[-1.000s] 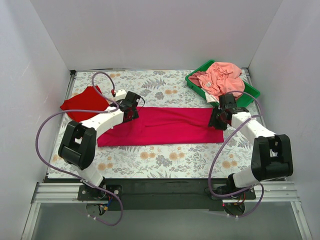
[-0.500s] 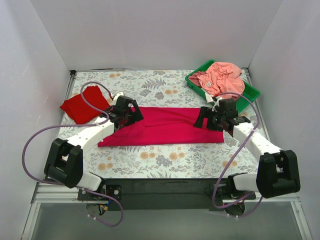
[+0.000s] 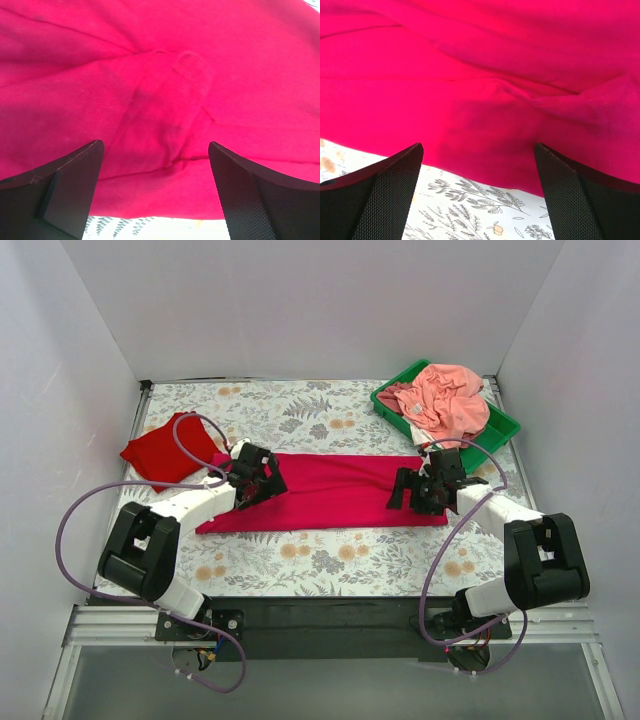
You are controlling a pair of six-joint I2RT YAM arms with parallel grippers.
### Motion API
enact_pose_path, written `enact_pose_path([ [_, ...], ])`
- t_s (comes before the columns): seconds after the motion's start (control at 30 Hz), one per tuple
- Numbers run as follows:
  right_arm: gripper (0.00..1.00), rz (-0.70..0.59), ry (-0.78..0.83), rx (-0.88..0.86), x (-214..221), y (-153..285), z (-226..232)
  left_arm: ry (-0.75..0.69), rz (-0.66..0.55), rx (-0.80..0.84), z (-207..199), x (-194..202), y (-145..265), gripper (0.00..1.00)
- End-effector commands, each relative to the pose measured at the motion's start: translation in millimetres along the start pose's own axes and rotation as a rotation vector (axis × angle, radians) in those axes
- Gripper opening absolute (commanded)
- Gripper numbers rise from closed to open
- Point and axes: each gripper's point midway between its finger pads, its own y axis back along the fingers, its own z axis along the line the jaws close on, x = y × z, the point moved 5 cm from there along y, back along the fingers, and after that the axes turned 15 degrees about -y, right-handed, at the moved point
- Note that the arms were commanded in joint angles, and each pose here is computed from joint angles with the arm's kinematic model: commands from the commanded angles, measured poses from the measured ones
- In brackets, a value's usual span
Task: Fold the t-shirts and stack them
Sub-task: Fold the tshirt
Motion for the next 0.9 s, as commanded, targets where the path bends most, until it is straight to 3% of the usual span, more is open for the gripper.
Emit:
enact_pose_path([
  [0.0, 0.98, -0.034, -0.012, 0.059, -1.8, -5.6, -10.5, 0.018, -0.031, -0.094, 13.3, -5.1, 3.6, 0.83],
  [0.13, 0.98, -0.023, -0.021, 0.080, 1.7, -8.7, -15.4, 0.022, -0.013, -0.187, 28.6, 4.3, 4.6, 0.77],
  [0.27, 0.98, -0.021, -0.030, 0.094, 2.6, -9.7, -18.1, 0.011, -0.001, -0.243, 38.3, 8.1, 5.0, 0.59],
  [0.47, 0.98, -0.019, -0.033, 0.100, 2.4, -9.8, -20.2, -0.023, 0.018, -0.254, 41.6, 12.7, 3.0, 0.48],
  [0.87, 0.98, -0.006, -0.035, 0.094, 5.9, -9.6, -21.3, -0.051, 0.083, -0.214, 37.8, 22.9, 0.6, 0.44],
])
